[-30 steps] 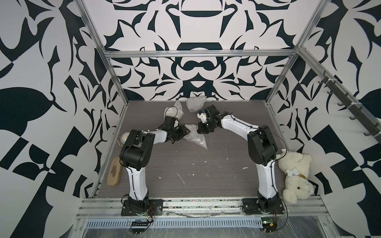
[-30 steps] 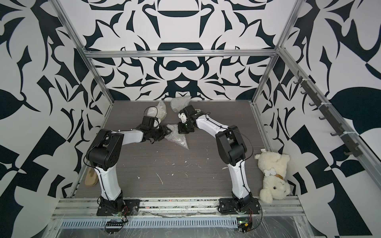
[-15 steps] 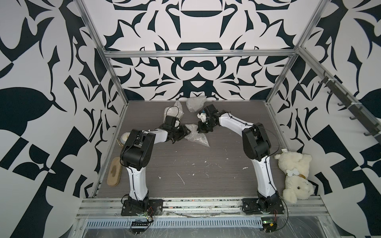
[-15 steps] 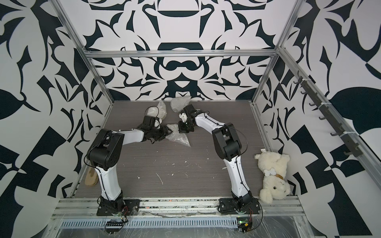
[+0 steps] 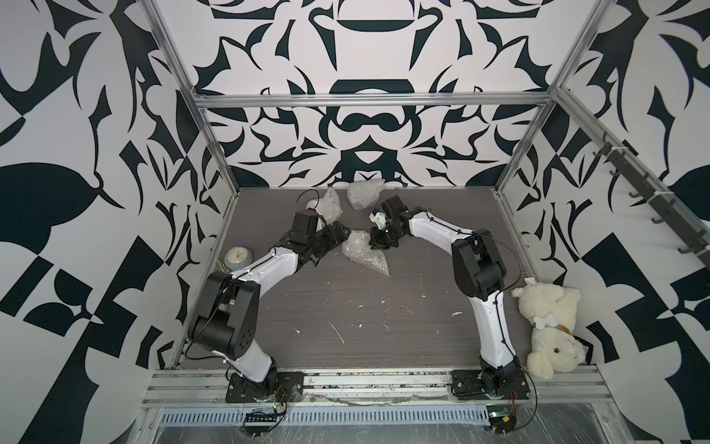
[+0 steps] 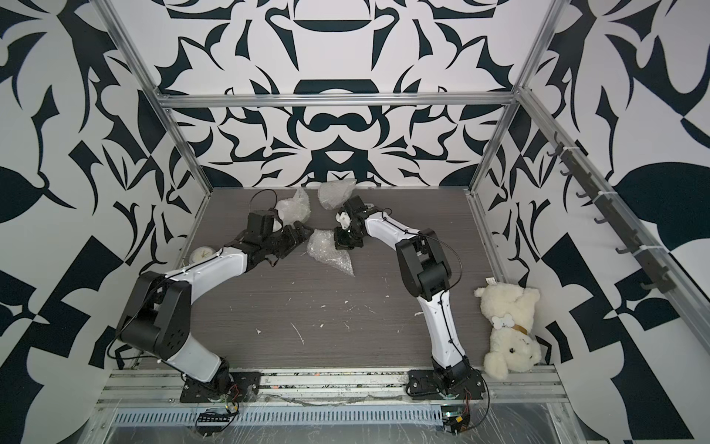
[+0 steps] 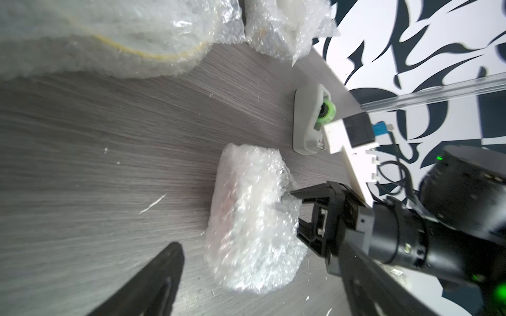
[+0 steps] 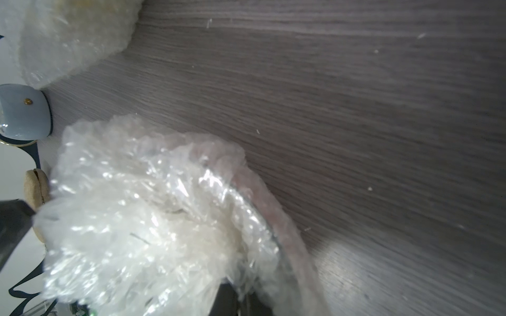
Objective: Wrap bowls in bubble wrap
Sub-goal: Wrap the bowl in bubble wrap.
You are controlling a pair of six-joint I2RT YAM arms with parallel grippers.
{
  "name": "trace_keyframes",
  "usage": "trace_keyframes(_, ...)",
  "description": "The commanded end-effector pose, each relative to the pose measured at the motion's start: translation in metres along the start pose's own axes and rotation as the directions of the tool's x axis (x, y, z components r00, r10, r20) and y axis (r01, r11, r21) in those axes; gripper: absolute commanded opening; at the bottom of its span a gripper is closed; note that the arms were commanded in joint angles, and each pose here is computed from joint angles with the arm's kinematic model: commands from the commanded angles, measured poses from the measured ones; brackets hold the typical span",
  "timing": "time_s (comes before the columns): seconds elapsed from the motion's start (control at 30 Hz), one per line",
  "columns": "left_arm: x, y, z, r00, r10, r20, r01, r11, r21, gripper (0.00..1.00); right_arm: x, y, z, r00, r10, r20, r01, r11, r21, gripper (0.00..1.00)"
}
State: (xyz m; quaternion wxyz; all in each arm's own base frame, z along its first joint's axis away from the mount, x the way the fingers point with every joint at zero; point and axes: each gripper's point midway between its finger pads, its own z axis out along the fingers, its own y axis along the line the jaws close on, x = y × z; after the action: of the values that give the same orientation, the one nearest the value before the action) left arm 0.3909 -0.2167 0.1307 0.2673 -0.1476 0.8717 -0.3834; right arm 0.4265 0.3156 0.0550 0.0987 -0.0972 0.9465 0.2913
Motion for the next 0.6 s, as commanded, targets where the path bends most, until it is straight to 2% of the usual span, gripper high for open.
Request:
trace_keyframes(0.0, 0.027, 0.004, 0.012, 0.996, -0.081, -0.039, 0.082, 0.996, 0.030, 0.95, 0.005, -0.004, -0.005, 1.000, 0.019, 0.000, -0.019, 0.999, 0.034, 0.08)
trace_keyframes(0.37, 0.043, 0.012, 0.054, 0.984, -0.126, -0.124, 0.134, 0.990, 0.053, 0.93, 0.005, 0.010, -0.012, 1.000, -0.008, 0.018, 0.007, 1.000, 0.029, 0.08)
trace_keyframes(0.57, 0.040, 0.026, 0.077, 0.985, -0.110, -0.134, 0.112, 0.994, 0.009, 0.90, 0.009, 0.019, -0.014, 1.000, -0.016, 0.022, 0.016, 1.000, 0.014, 0.08)
